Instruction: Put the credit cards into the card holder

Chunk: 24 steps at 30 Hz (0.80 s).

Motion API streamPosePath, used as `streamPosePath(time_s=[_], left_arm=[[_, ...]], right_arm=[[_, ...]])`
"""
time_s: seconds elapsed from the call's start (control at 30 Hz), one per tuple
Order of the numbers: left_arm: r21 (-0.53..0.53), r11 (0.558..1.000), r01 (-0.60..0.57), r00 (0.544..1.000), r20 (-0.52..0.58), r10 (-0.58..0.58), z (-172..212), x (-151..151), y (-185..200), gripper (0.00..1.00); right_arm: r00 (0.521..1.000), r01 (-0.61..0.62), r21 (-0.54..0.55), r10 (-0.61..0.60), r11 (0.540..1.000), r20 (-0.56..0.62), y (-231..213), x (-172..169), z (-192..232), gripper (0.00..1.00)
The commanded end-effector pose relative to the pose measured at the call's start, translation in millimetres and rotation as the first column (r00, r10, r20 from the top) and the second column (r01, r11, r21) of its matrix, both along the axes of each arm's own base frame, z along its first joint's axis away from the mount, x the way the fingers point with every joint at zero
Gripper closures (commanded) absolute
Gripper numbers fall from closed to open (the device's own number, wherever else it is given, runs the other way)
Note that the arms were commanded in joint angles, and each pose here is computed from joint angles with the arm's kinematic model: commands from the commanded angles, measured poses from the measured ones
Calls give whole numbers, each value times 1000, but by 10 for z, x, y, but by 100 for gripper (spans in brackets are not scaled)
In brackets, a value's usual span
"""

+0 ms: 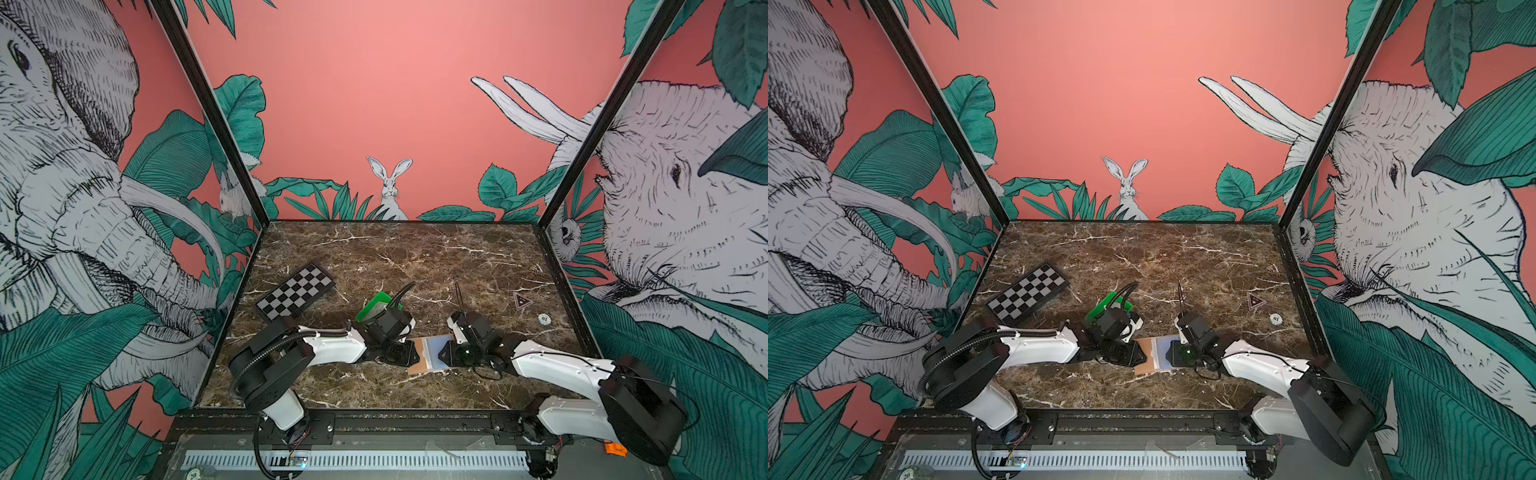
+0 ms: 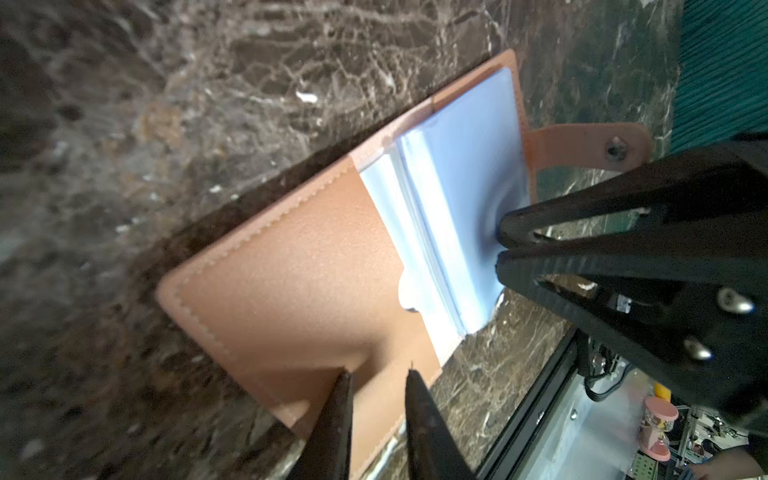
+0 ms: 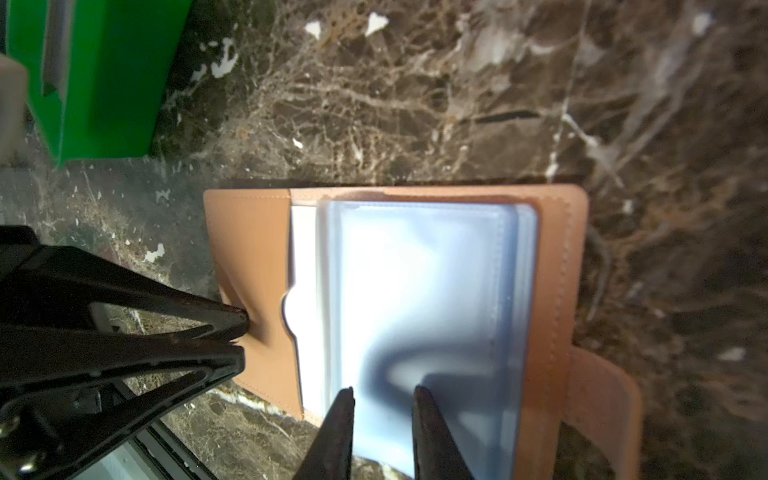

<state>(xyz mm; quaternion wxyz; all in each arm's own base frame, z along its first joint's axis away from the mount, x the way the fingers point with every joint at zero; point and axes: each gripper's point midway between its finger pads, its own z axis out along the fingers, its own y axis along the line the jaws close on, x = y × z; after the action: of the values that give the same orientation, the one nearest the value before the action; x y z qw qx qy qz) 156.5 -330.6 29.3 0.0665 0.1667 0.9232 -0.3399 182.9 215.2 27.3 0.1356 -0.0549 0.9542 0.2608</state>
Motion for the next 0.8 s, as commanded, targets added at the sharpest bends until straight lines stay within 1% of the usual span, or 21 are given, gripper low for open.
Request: streamPosePath(time_s=[0.0, 0.23, 0.37, 0.5, 0.6, 0.77], left_arm=[[36, 999, 1, 1000, 2, -1, -92, -28, 66, 75], [28, 1000, -8, 1000, 30, 7, -49, 2, 80, 75], [2, 1000, -16, 999, 39, 16, -11, 25, 41, 75], [-24, 1000, -19, 999, 48, 20, 44, 47, 0, 75], [-37, 999, -20, 998, 61, 22, 89, 62, -12, 75], [-77, 997, -7, 995, 101, 15, 287, 123, -93, 75]], right_arm=[[999, 29, -104, -33, 994, -31, -178, -51, -181, 76], [999, 22, -19, -21, 1000, 40, -65, 30, 40, 76], [997, 61, -51, -58, 997, 58, -138, 79, 13, 76], [997, 83, -148, -80, 986, 22, -262, 66, -95, 76], [996, 83, -124, -80, 989, 27, -221, 80, -90, 76], [994, 76, -75, -69, 994, 90, -136, 185, 101, 76]])
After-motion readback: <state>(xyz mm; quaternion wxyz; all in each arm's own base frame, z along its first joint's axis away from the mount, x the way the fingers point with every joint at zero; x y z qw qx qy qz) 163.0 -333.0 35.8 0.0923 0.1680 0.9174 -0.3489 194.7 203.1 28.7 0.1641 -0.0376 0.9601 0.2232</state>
